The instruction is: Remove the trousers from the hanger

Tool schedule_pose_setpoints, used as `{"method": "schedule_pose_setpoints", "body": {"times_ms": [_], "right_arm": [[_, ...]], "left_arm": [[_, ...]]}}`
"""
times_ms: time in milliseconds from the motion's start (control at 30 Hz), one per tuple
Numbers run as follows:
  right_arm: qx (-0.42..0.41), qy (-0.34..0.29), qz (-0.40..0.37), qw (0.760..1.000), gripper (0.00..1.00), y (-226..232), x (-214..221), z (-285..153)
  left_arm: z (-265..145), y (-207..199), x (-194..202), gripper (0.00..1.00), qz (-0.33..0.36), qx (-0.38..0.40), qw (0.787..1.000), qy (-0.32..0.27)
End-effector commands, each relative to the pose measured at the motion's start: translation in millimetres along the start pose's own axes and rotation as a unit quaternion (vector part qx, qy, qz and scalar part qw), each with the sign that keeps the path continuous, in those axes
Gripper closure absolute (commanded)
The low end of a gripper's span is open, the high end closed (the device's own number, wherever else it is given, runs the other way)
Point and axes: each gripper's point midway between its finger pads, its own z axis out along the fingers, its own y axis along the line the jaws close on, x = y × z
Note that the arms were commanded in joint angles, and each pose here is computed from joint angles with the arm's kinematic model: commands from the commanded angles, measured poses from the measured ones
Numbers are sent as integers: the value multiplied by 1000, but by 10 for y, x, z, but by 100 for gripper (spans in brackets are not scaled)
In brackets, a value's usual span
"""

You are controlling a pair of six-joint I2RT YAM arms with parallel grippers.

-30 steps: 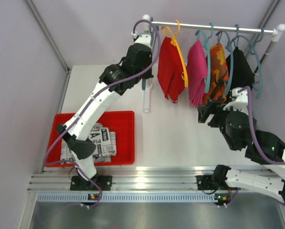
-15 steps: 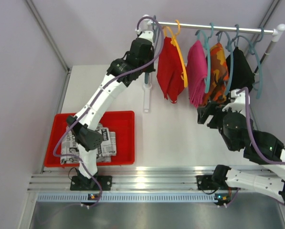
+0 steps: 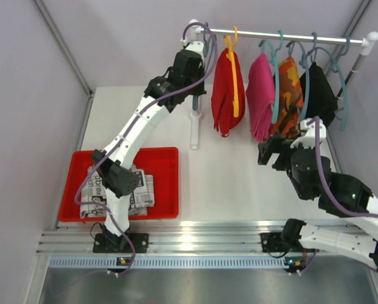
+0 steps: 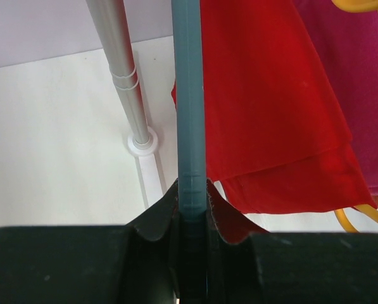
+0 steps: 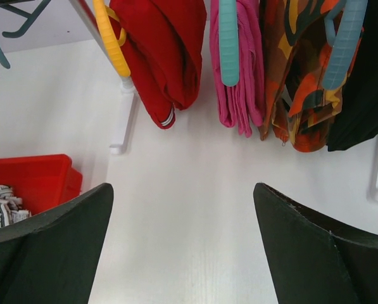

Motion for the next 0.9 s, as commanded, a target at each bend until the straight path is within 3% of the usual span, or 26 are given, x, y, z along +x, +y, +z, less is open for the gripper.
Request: {"method": "schedule_pose_setpoints", "body": {"times_ms": [0,100,300,533,767,867], "right_arm": [[8,-19,6,1000,7,11,-136,28],[3,-18,4,1000,5,44,-153,32],[-13,-22,12,1000,2,82,-245,-14],[-9,-9,-1,1000,0,89,-310,-43],[-36,10,5,999,0,186,-233,-64],[-29,27,-4,999,0,180,-129,-39]], "left_arm": [[-89,-14,-244,100,-8,7,999,-42],[-158,-43,-261,98,-4,20,999,-43],[-385,-62,-374,66,-4,37,998,-55],[-893,-67,-554,39,-6,62,995,-72],[-1574,26,-501,22,-35,91,992,-80],[-1827,282,-295,19,-65,51,994,-76]]}}
